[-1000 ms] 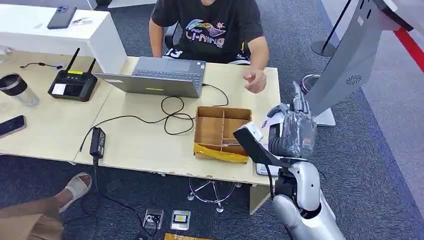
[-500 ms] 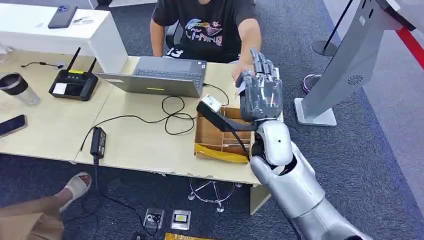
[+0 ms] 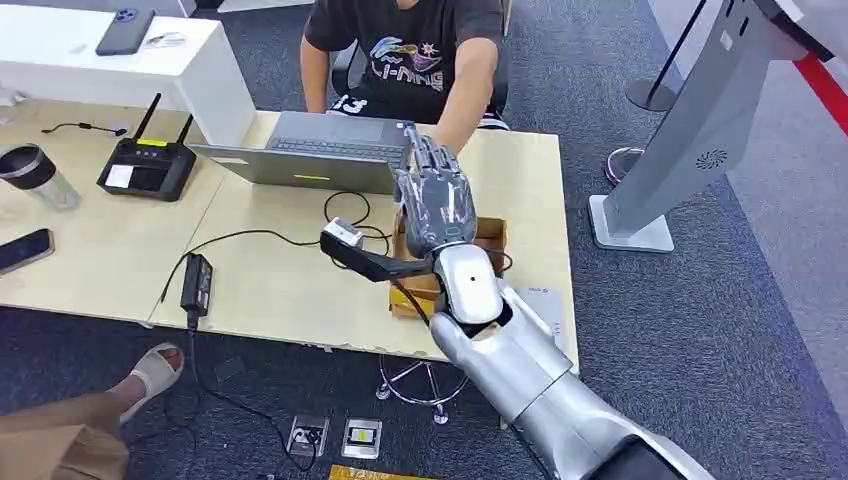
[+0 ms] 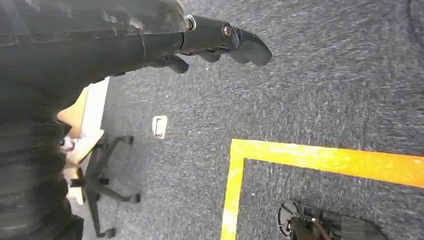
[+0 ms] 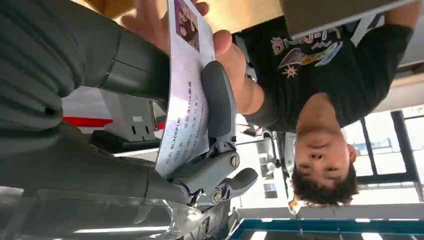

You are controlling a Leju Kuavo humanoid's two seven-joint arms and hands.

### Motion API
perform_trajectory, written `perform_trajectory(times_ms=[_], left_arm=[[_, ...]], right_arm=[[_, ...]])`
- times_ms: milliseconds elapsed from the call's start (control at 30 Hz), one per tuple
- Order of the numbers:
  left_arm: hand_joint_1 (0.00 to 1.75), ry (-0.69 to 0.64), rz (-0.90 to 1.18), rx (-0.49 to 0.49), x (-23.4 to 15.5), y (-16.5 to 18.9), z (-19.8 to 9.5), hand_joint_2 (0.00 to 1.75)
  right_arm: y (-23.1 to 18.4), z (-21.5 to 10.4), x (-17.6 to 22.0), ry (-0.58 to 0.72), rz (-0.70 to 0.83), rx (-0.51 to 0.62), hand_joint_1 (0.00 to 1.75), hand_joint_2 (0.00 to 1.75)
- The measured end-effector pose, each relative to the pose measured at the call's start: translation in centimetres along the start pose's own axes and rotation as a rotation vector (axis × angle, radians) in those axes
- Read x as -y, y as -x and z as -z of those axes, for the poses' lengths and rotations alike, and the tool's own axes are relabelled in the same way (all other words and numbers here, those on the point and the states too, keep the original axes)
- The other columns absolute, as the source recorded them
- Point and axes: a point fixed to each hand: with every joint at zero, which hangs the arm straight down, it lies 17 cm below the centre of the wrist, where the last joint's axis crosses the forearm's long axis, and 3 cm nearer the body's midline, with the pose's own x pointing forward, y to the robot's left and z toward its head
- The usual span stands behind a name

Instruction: Pass the card to the sensor for recognition and then transmit it.

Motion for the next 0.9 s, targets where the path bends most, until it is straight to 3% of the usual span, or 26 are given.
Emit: perform_trajectory(times_ms=[367, 400, 900], left_arm=[[0.0, -0.011, -0.053, -0.032, 0.3, 0.6, -0.3, 1.75], [0.0, -0.016, -0.06, -0.037, 0.2, 0.7, -0.3, 1.75], [0.0, -0.037, -0.108, -0.06, 0.4, 0.6, -0.7, 1.75]], right_arm=[[-1.4, -0.4, -1.9, -0.056, -0.055, 0.018, 1.75, 1.75], [-1.6, -0.4, -1.9, -0.06, -0.063, 0.02, 0.0, 1.75], [-3.1, 0.3, -0.3, -0.01, -0.077, 0.048, 0.0, 1.75]])
